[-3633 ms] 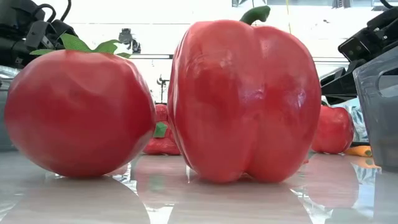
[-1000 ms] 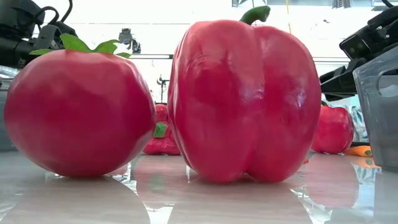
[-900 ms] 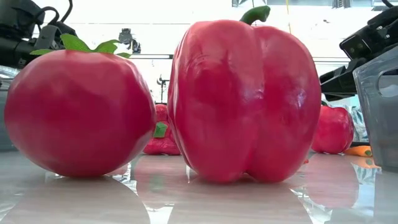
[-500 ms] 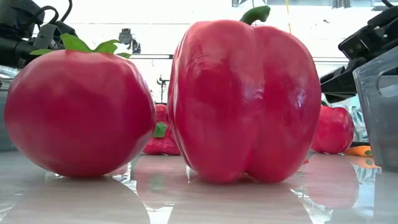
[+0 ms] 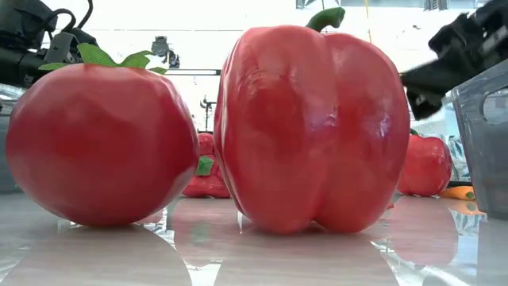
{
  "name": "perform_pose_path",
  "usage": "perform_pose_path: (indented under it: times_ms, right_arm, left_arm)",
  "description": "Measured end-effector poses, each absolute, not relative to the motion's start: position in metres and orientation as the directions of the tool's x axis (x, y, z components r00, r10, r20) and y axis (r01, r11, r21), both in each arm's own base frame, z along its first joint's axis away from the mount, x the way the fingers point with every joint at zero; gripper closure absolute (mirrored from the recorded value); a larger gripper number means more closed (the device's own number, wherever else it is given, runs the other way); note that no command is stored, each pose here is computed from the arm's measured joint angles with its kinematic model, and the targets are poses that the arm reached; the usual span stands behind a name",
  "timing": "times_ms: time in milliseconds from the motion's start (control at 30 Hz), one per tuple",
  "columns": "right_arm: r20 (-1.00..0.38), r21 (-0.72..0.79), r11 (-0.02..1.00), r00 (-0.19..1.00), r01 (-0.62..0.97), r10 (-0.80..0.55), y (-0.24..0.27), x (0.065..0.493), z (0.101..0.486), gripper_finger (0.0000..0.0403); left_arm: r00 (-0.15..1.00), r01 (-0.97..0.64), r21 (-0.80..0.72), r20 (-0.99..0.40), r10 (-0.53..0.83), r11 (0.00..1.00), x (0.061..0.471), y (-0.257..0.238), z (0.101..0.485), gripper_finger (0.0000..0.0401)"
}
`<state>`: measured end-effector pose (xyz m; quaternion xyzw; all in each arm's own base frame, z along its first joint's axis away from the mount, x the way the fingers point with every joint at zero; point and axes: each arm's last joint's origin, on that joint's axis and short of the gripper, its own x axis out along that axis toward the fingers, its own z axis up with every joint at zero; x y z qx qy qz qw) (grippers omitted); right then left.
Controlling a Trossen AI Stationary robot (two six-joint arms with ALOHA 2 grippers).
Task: Sort produce into baskets
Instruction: Put the bell pepper into the left black bin
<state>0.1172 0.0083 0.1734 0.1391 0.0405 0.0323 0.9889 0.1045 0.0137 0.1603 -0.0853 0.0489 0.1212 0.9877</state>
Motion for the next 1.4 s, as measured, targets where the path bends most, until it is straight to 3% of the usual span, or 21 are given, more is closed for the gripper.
perform_pose_path:
  times_ms: [100, 300, 567, 767, 867, 1067, 1167, 1300, 1400]
  right_arm:
    - [-0.040, 0.280, 0.958, 0.996, -0.068, 0.083, 0.009, 0.118, 0.186, 0.0334]
    - [-0.026, 0.324, 0.943, 0.995, -0.079, 0.092, 0.011, 0.124, 0.210, 0.0298]
    - [-0.146, 0.391, 0.920, 0.987, -0.009, 0.071, 0.019, 0.156, 0.244, 0.0292]
    - [-0.255, 0.320, 0.947, 0.964, 0.017, 0.069, 0.028, 0.192, 0.272, 0.0292]
    - [-0.290, 0.301, 0.954, 0.954, 0.015, 0.076, 0.032, 0.208, 0.281, 0.0292]
    - [-0.351, 0.295, 0.955, 0.932, 0.023, 0.086, 0.040, 0.232, 0.280, 0.0292]
    - [-0.384, 0.285, 0.958, 0.919, 0.024, 0.091, 0.042, 0.238, 0.277, 0.0292]
    - [-0.428, 0.274, 0.961, 0.899, 0.034, 0.091, 0.043, 0.240, 0.273, 0.0292]
    - [-0.451, 0.258, 0.966, 0.888, 0.034, 0.089, 0.043, 0.239, 0.271, 0.0292]
  left_arm:
    - [0.966, -0.248, -0.152, -0.117, 0.232, 0.957, 0.104, 0.014, 0.160, 0.0388]
    - [0.958, -0.246, 0.106, -0.122, 0.258, 0.964, 0.104, 0.014, 0.160, 0.0388]
    - [0.960, -0.239, 0.123, -0.115, 0.253, 0.963, 0.104, 0.014, 0.161, 0.0388]
    - [0.982, -0.157, -0.235, 0.068, 0.177, 0.959, 0.105, 0.012, 0.178, 0.0388]
    - [0.960, -0.145, -0.364, 0.174, 0.220, 0.920, 0.104, 0.013, 0.189, 0.0388]
    - [0.932, -0.161, -0.616, 0.163, 0.325, 0.771, 0.103, 0.016, 0.188, 0.0388]
    - [0.935, -0.182, -0.625, 0.128, 0.329, 0.759, 0.104, 0.017, 0.184, 0.0388]
    - [0.931, -0.127, -0.597, 0.204, 0.303, 0.792, 0.103, 0.016, 0.192, 0.0388]
    - [0.905, -0.183, -0.582, 0.216, 0.368, 0.793, 0.102, 0.018, 0.194, 0.0388]
